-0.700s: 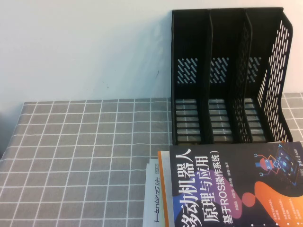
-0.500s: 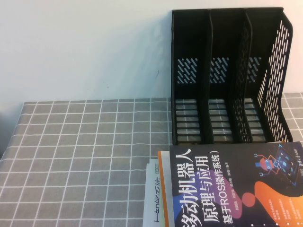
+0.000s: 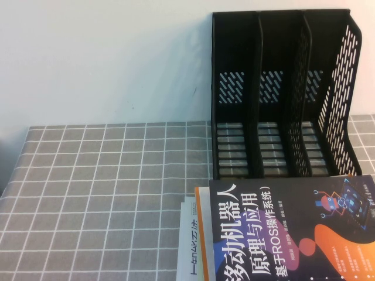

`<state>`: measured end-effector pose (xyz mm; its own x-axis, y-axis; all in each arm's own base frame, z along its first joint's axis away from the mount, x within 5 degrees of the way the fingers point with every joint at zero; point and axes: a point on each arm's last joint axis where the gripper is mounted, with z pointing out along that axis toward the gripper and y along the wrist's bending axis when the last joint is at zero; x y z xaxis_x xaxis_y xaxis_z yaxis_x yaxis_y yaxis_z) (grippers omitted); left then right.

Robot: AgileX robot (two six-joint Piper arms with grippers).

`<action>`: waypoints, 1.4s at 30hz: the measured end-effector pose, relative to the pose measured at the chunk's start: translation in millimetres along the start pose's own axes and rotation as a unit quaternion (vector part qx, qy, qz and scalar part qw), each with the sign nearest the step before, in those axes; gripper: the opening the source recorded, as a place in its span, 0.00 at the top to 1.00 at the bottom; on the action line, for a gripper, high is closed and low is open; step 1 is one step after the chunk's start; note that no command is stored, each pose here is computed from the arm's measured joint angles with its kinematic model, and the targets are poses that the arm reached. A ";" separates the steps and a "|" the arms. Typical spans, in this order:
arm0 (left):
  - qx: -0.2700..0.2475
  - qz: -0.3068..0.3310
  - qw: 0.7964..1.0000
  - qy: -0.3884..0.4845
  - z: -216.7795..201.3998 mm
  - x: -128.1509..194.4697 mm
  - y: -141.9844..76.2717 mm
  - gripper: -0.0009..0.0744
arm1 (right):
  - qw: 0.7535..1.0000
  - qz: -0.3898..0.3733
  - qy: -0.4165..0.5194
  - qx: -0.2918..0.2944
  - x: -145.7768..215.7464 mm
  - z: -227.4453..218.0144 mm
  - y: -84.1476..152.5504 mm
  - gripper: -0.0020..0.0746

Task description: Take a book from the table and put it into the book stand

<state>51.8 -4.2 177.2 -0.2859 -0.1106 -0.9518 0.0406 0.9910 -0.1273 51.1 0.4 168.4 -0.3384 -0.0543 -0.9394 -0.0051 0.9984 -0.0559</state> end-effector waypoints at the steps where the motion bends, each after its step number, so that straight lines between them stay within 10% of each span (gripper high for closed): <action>1: 0.000 0.000 1.000 0.000 0.0 0.0 0.0 0.99 | 1.000 0.000 0.000 0.000 0.0 0.0 0.0 0.98; 30: 0.008 0.020 0.997 -0.074 0.4 -10.6 -1.3 0.99 | 0.999 -0.006 -0.036 0.006 -5.2 0.5 -0.9 0.98; 42: 0.043 0.019 0.912 -0.408 -29.1 -64.8 -8.1 0.99 | 0.942 -0.029 -0.328 0.058 -55.2 -19.4 -8.1 0.98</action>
<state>42.1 -2.8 248.0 0.5230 -0.1304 -0.8423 0.1198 0.9897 -0.0789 51.5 -4.4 227.2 0.3143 -0.1446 -0.9382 0.1104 0.9872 -0.1151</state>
